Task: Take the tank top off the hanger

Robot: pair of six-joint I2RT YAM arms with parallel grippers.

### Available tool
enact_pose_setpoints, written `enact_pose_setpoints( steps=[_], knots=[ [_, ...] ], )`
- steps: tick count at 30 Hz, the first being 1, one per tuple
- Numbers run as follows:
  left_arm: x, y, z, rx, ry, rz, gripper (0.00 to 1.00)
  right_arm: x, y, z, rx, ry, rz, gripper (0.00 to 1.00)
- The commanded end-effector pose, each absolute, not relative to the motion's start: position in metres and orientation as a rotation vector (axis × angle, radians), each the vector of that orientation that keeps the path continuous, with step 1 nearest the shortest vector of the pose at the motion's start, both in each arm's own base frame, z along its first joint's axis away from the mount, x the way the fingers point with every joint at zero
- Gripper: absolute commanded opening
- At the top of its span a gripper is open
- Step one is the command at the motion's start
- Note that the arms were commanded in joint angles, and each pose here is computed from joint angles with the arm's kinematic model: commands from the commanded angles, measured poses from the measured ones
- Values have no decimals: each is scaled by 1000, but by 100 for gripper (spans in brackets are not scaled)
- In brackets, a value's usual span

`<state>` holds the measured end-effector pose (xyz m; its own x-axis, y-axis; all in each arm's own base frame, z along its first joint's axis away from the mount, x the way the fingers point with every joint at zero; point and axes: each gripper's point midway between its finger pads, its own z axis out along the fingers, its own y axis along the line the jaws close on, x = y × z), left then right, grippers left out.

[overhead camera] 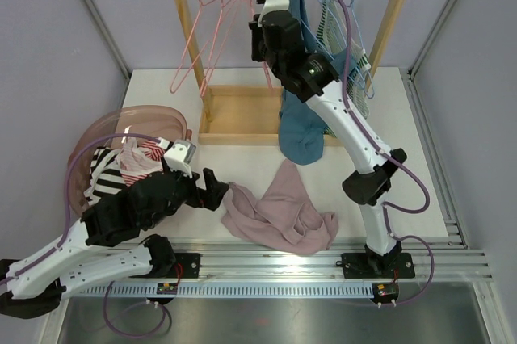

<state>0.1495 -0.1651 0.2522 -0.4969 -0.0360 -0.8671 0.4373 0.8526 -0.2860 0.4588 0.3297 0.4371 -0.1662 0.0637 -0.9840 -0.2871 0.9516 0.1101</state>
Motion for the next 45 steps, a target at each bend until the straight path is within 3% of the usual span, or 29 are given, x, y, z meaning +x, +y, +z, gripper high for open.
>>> enact_pose_setpoints(
  steps=[1, 11, 15, 21, 22, 24, 36, 45],
  knots=[
    [152, -163, 260, 268, 1993, -599, 99, 451, 337, 464, -157, 1644, 349, 0],
    [160, -186, 253, 265, 1980, -639, 99, 441, 357, 447, -207, 1683, 433, 0],
    [168, -208, 239, 298, 2015, -627, 99, 425, 333, 457, -192, 1679, 398, 32],
    [177, -245, 220, 367, 2038, -615, 99, 385, 294, 488, -188, 1618, 414, 57],
    [177, -266, 205, 426, 2057, -613, 99, 363, 285, 492, -241, 1627, 455, 93],
    [176, -272, 202, 448, 2056, -620, 99, 353, 284, 493, -272, 1632, 483, 99],
    [149, -361, 119, 784, 2211, -711, 99, 229, 214, 461, -350, 1668, 696, 99],
    [118, -399, 56, 958, 2315, -624, 99, 185, 199, 433, -376, 1661, 833, 99]
  ],
)
